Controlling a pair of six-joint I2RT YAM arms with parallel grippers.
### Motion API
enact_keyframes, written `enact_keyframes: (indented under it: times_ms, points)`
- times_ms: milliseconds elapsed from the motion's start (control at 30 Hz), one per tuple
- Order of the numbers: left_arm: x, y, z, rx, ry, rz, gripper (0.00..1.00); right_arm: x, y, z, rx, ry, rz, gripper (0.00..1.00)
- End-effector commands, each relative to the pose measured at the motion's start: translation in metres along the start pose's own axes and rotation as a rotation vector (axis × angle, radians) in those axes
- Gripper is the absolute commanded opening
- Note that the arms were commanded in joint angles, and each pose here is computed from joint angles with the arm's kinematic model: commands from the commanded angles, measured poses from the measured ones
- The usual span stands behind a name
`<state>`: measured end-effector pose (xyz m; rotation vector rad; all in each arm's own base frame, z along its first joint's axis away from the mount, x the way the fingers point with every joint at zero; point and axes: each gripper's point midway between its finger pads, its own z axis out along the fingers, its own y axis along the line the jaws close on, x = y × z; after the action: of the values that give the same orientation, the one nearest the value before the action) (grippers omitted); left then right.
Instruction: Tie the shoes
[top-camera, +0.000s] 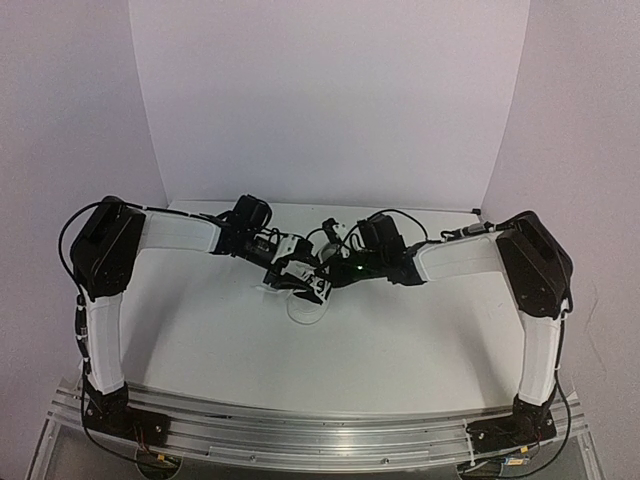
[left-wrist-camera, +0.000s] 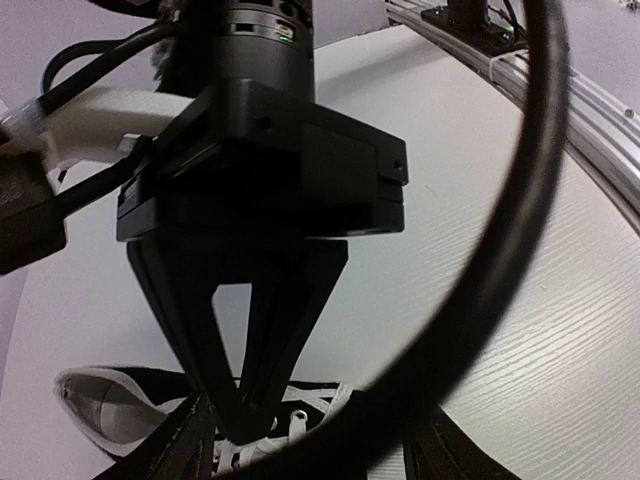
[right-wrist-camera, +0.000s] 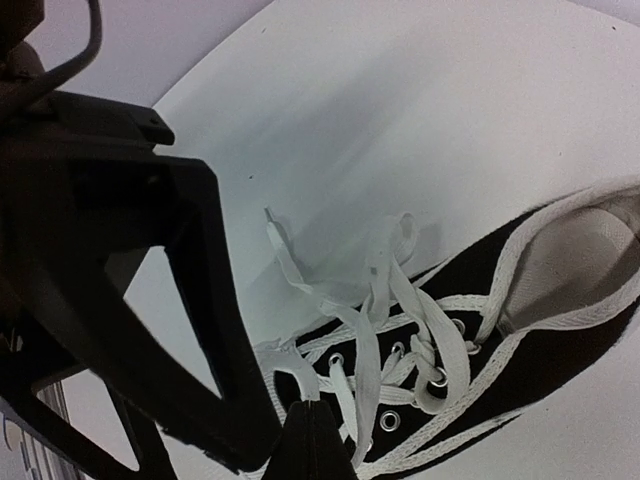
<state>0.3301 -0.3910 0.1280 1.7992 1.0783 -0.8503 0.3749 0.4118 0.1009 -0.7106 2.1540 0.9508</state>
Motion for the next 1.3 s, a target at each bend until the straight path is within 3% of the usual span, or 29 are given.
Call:
enact_keyframes:
  times_ms: [0, 67, 200, 433, 700, 933, 1267]
  points:
    - [0.015, 0.020, 0.005, -0.092, 0.039, 0.098, 0.56, -0.017, 0.003, 0.004, -0.025, -0.034, 0.050, 0.00]
    - [0.016, 0.019, 0.007, -0.084, 0.037, 0.091, 0.49, -0.021, 0.003, 0.004, -0.033, -0.040, 0.047, 0.00]
    - [0.019, 0.019, 0.013, -0.061, 0.044, 0.045, 0.26, -0.022, 0.000, 0.005, -0.041, -0.042, 0.061, 0.00]
    - [0.036, 0.021, 0.021, -0.070, 0.086, 0.021, 0.24, -0.023, 0.002, 0.005, -0.057, -0.045, 0.062, 0.00]
    - [0.040, 0.028, 0.024, -0.091, 0.100, -0.027, 0.00, -0.024, 0.007, 0.006, -0.089, -0.043, 0.057, 0.00]
    - [0.033, 0.038, 0.018, -0.127, 0.110, -0.184, 0.00, -0.033, 0.012, 0.003, -0.111, -0.056, 0.048, 0.00]
    - [0.014, 0.038, -0.010, -0.166, 0.047, -0.063, 0.14, -0.026, -0.002, 0.003, -0.081, -0.047, 0.087, 0.00]
